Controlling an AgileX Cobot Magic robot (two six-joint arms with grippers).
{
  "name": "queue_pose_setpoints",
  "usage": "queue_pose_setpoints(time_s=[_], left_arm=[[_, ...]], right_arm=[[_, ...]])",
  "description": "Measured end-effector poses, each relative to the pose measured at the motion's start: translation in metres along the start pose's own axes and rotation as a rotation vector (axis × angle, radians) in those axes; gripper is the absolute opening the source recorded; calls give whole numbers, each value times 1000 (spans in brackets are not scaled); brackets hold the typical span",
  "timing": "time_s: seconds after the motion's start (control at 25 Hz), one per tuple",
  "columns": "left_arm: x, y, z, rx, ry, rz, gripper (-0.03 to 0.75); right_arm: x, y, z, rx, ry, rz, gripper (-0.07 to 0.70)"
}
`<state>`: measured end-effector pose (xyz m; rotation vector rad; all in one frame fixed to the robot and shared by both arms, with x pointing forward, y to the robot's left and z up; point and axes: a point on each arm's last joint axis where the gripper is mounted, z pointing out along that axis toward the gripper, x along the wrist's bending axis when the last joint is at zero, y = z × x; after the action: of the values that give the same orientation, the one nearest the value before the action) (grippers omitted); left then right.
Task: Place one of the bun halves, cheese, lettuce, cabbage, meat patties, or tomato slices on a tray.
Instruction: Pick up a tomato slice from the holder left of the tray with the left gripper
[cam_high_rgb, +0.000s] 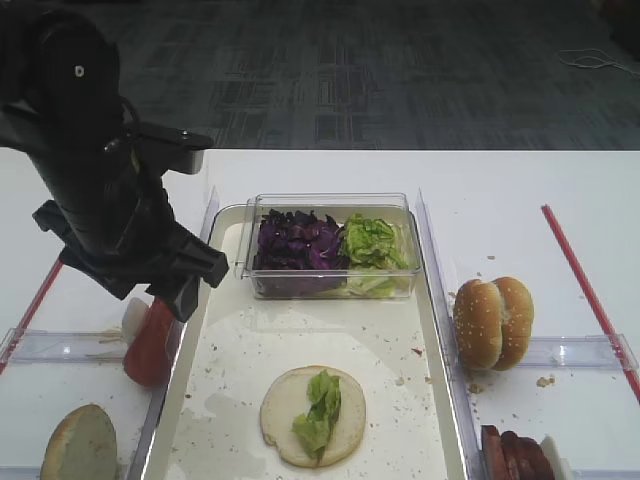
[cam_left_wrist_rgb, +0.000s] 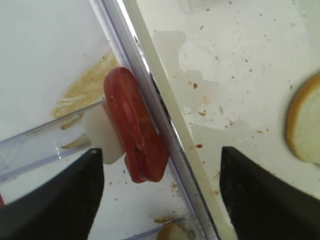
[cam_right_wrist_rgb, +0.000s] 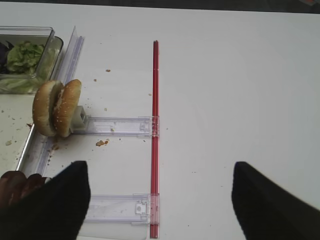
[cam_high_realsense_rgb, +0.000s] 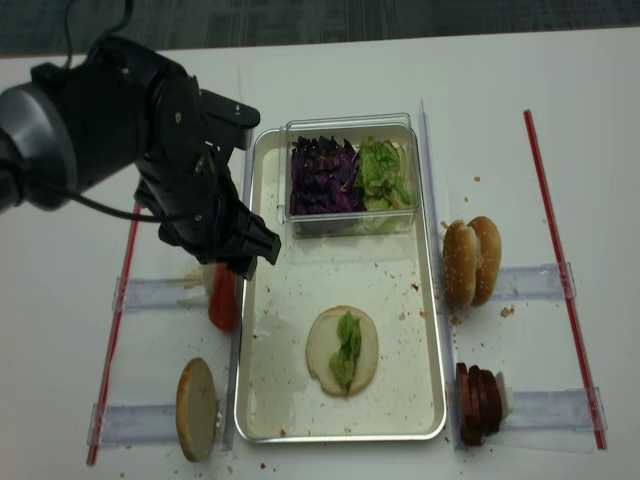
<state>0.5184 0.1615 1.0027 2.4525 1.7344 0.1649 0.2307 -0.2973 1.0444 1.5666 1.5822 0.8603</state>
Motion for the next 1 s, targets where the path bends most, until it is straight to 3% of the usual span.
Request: queue_pose_setpoints(time_s=[0.56,1.0], left_arm=[[-2,6,34,73,9,4,440],[-3,7,36,66,6,2,397]], right_arm=[[0,0,0,0,0,0,610],[0,0,0,0,0,0,610]])
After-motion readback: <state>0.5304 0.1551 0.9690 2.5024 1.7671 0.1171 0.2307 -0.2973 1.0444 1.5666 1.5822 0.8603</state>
